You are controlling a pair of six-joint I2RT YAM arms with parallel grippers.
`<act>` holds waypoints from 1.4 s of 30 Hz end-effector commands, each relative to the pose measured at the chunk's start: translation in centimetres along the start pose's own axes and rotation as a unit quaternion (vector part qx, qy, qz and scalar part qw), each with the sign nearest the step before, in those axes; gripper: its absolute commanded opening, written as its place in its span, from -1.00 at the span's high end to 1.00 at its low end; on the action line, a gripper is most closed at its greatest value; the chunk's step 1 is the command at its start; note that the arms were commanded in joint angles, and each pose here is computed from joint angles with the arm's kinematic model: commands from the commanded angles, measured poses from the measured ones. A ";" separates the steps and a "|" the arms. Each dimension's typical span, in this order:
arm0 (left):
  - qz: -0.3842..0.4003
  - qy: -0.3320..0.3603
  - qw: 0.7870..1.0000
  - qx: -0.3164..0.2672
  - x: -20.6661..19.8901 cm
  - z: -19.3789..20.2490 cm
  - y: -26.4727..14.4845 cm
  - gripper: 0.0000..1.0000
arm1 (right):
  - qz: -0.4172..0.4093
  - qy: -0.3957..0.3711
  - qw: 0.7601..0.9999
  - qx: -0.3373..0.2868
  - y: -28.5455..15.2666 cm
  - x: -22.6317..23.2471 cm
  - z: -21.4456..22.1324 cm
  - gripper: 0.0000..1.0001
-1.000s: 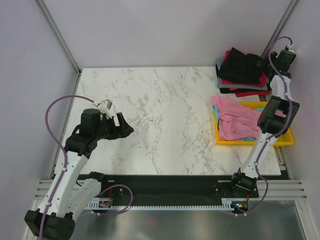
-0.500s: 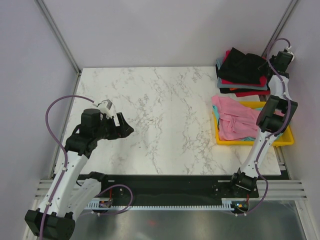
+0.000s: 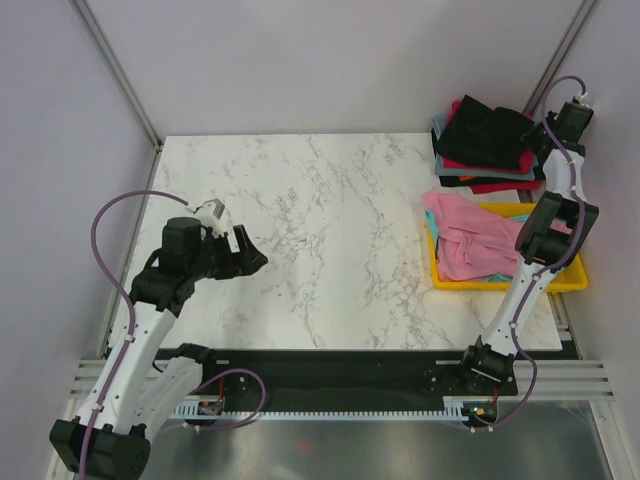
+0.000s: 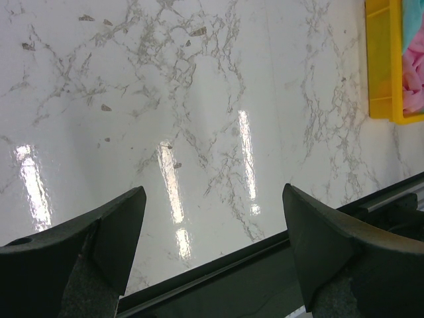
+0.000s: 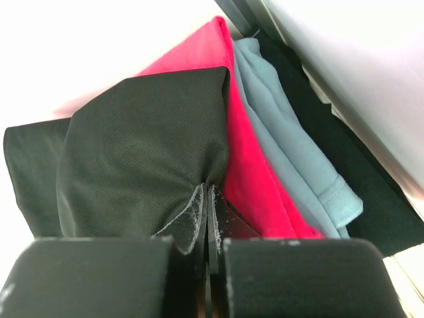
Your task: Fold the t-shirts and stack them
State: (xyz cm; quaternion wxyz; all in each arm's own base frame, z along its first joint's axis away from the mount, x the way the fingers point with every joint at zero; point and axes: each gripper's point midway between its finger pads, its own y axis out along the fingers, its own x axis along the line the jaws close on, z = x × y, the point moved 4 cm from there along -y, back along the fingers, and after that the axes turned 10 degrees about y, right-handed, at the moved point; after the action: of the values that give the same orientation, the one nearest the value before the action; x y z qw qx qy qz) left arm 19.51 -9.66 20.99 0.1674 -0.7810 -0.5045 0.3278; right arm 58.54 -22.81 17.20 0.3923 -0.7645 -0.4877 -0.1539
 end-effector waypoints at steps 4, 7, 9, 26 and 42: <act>-0.002 -0.003 1.000 -0.021 -0.1 -0.8 0.0 -0.82 | 0.004 -0.006 0.987 -0.159 -2.2 -0.6 -11.9 1.00; -0.003 -0.003 1.000 -0.023 -0.1 -0.8 0.0 -0.82 | -0.002 -0.029 0.986 -0.163 -2.1 -0.5 -12.5 1.00; -0.004 -0.004 1.000 -0.021 -0.1 -0.8 0.0 -0.82 | 0.002 -0.062 0.985 -0.161 -2.2 -0.5 -12.5 1.00; 0.002 -0.001 1.000 -0.021 -0.3 -0.8 0.1 -0.82 | 0.061 -0.258 0.948 -0.174 -2.9 1.8 -10.9 -0.02; 0.004 0.003 1.000 -0.029 -0.5 -0.8 -0.3 -0.82 | 0.042 -0.185 0.940 -0.284 -13.0 10.4 -15.0 -0.88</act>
State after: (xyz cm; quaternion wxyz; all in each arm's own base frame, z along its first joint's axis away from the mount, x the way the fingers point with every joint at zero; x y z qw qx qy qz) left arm 19.32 -9.87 21.17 0.1665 -0.7855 -0.5009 0.3231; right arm 58.63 -25.04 26.20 0.1585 -0.8588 -0.4868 -0.0200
